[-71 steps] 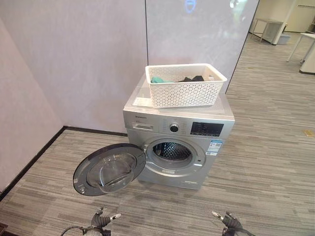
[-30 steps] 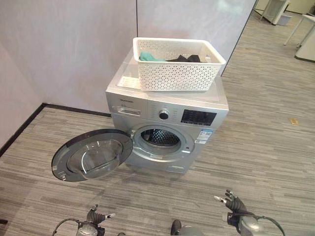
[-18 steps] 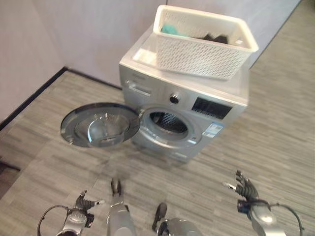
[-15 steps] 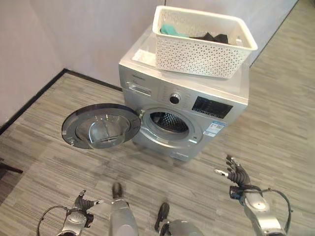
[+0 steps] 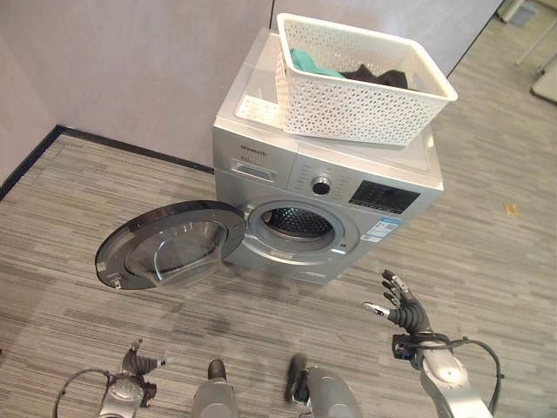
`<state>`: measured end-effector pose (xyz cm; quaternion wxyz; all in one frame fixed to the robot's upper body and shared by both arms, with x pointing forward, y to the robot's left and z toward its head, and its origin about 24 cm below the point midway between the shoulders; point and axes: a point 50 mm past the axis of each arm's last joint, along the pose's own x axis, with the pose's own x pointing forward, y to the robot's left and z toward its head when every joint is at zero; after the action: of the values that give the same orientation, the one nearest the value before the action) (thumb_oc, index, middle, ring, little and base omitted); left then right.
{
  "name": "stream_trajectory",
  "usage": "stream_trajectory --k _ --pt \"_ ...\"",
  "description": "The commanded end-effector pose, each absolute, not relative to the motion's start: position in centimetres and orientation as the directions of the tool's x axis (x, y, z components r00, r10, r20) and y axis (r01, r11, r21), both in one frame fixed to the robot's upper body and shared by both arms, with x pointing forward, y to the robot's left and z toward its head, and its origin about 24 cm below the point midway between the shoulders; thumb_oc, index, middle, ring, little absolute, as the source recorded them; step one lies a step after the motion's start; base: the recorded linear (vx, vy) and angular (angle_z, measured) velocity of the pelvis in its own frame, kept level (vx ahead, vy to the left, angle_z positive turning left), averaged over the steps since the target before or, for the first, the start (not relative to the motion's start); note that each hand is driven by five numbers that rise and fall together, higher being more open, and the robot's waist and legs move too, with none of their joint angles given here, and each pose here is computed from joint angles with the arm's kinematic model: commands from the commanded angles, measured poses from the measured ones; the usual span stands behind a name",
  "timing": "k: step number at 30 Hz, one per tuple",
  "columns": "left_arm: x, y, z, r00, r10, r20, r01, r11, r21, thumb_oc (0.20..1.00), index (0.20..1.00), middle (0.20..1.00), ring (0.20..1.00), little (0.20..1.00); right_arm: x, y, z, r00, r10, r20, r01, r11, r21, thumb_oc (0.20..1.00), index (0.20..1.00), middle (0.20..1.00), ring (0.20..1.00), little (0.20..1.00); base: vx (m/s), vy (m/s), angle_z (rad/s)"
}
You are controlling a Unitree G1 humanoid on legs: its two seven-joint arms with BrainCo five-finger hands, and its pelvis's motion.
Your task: Grab the laundry basket,head to the washer,open it,put in the laundry and shut it.
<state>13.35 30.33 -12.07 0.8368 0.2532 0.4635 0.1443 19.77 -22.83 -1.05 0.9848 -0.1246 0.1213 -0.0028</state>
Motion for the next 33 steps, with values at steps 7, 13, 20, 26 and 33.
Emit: stream_trajectory --k 7,13,20,26,33 --pt "11.4 31.8 -12.3 0.462 0.524 -0.715 0.029 0.797 0.603 1.0 1.0 1.0 1.0 1.0 20.3 -24.9 2.1 0.994 -0.049 -0.095 0.021 0.961 -0.275 1.0 1.0 1.0 1.0 1.0 0.17 -0.268 0.2" --pt "12.6 30.8 -12.4 0.48 0.517 -0.709 -0.014 0.812 0.583 1.0 1.0 1.0 1.0 1.0 20.4 -26.2 3.2 0.995 -0.079 -0.061 0.055 0.943 -0.328 1.0 1.0 1.0 1.0 1.0 0.05 -0.16 0.24" --pt "13.6 30.0 -12.4 0.509 0.489 -0.708 0.004 0.821 0.57 1.0 1.0 1.0 1.0 1.0 21.5 -26.3 4.2 0.994 -0.105 -0.002 0.098 0.937 -0.334 1.0 1.0 1.0 1.0 1.0 0.06 0.055 0.05" --pt "11.8 30.5 -12.7 0.475 0.497 -0.726 0.02 0.819 0.574 1.0 1.0 1.0 1.0 1.0 22.5 -25.0 4.7 0.998 -0.057 0.022 0.061 0.931 -0.359 1.0 1.0 1.0 1.0 1.0 0.15 0.16 -0.23" --pt "10.8 31.2 -12.6 0.465 0.5 -0.73 0.055 0.807 0.588 1.0 1.0 1.0 1.0 1.0 24.4 -22.5 5.7 0.997 0.021 0.08 0.008 0.938 -0.346 1.0 1.0 1.0 1.0 1.0 0.15 0.291 -0.5"
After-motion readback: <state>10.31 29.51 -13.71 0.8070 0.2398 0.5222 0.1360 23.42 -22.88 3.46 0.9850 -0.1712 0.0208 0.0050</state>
